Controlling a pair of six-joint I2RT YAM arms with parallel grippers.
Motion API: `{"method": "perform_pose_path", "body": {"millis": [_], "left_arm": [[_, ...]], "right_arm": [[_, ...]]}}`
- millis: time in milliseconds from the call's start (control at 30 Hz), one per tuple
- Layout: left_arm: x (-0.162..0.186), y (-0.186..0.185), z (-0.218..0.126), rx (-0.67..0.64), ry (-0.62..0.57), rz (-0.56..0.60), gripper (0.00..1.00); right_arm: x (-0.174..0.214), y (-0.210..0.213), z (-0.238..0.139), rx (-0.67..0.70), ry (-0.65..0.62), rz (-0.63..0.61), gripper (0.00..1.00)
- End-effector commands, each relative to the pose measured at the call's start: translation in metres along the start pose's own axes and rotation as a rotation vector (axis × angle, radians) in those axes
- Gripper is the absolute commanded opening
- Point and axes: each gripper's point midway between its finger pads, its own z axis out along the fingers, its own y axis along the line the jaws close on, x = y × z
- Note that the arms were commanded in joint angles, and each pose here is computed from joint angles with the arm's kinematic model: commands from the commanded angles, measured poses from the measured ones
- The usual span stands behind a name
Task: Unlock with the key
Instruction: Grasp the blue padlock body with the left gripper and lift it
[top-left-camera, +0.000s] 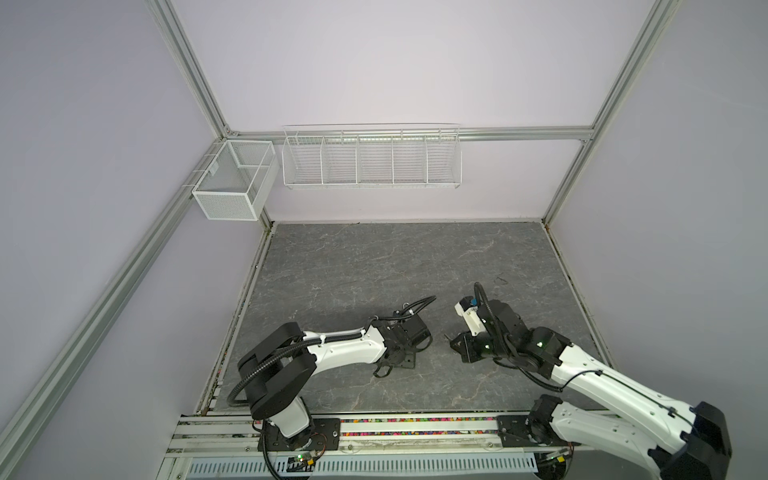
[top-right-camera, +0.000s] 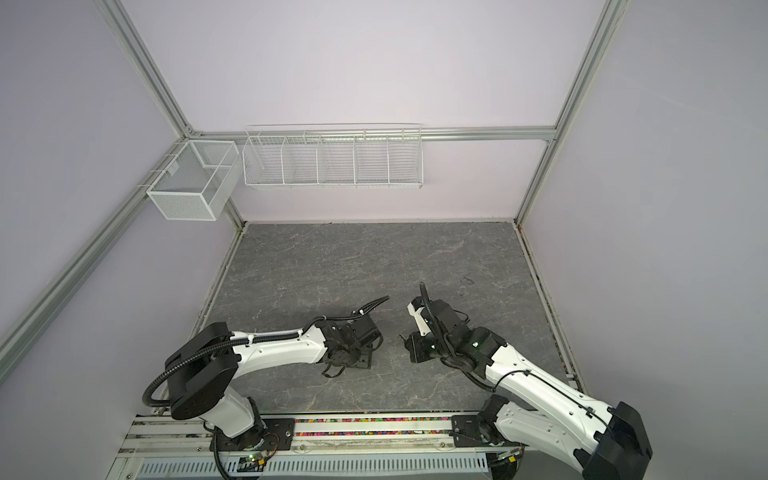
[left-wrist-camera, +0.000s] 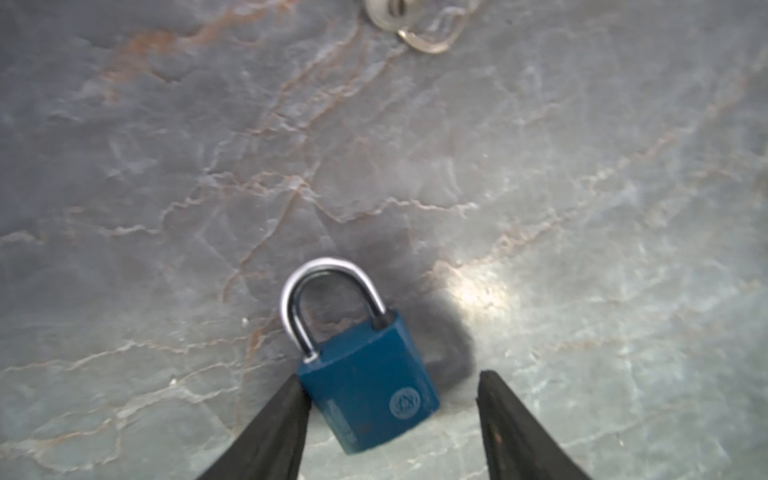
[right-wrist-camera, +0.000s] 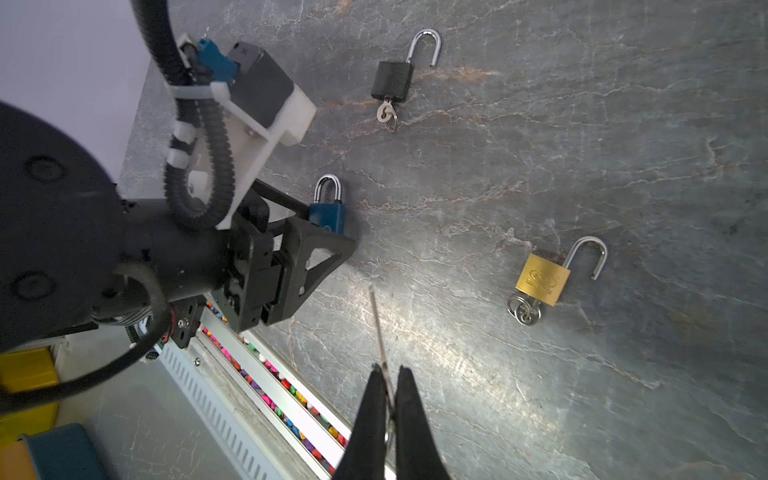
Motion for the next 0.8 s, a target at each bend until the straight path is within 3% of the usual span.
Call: {"method": "perform_pose_path", "body": {"millis": [0, 267, 533, 767], "left_arm": [[-0.007, 0.014, -0.003, -0.108, -0.019, -0.072, 0.62], [-0.004, 0.001, 0.006, -0.082, 0.020, -0.156, 0.56], [-0.003, 0.002, 0.011, -0.105, 0.026, -0.199, 0.49], [-0.001, 0.005, 0.012, -0.116, 0.027, -0.218, 0.44]], "right_arm": [[0.002, 0.001, -0.004, -0.013, 0.002, 0.004, 0.06], [-0.002, 0.009, -0.009, -0.061, -0.028, -0.041, 0.07], [-0.013, 0.020, -0.022, -0.085, -0.067, -0.184, 0.07], [-0.014, 0.021, -0.025, -0.078, -0.065, -0.186, 0.06]]}}
